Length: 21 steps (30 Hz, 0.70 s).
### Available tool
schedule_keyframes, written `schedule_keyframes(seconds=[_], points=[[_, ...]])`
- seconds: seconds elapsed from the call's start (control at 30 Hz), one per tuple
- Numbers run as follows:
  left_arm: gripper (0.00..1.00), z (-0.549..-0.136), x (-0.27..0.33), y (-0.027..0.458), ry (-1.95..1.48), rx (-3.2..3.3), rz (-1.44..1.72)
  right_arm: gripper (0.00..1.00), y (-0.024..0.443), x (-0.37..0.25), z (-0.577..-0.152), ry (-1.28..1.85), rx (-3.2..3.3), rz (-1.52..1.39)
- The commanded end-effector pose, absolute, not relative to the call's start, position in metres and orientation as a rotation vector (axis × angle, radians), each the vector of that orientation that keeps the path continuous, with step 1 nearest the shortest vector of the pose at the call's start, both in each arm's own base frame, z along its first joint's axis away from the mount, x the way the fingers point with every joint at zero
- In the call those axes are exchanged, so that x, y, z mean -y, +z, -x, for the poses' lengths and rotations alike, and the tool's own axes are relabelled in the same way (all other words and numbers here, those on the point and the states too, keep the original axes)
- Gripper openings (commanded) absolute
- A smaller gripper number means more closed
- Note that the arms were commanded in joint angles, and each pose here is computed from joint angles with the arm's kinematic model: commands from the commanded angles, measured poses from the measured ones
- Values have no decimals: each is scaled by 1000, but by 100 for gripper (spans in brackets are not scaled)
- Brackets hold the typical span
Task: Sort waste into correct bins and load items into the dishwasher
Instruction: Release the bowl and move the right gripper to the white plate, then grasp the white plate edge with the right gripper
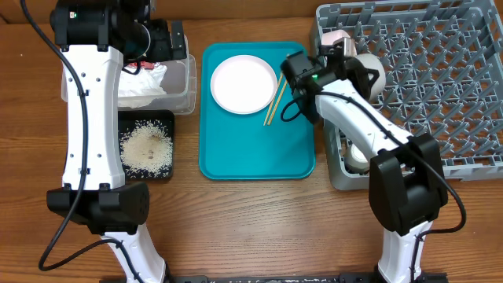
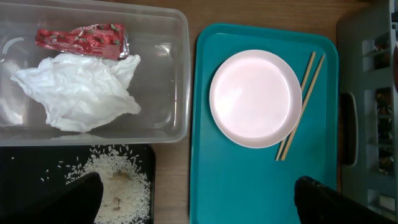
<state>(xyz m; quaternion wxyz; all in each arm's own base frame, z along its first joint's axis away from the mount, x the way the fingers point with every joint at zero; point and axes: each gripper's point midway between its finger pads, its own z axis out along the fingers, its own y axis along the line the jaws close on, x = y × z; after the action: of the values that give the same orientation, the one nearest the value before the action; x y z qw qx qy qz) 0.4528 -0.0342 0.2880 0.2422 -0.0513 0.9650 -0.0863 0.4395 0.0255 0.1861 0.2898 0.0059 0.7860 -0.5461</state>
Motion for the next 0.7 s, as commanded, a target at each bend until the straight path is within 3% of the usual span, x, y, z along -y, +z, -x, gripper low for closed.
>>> schedule_keyframes(seconds=[0.0,0.1,0.13,0.57,0.67], points=[[100,-455,36,286,-234,-2641,153,4,177,-46,-437,-1415,-2116,43],[100,-455,36,286,-235,-2641,153,27,177,-56,-435,-1409,-2112,78],[100,-455,36,286,-234,-2641,153,30,177,-60,-435,-1404,-2110,86],[100,-455,36,286,-235,-2641,153,50,168,-98,-432,-1281,-2138,151],[100,-455,36,286,-235,-2641,153,76,157,-114,-439,-1113,-2236,159]])
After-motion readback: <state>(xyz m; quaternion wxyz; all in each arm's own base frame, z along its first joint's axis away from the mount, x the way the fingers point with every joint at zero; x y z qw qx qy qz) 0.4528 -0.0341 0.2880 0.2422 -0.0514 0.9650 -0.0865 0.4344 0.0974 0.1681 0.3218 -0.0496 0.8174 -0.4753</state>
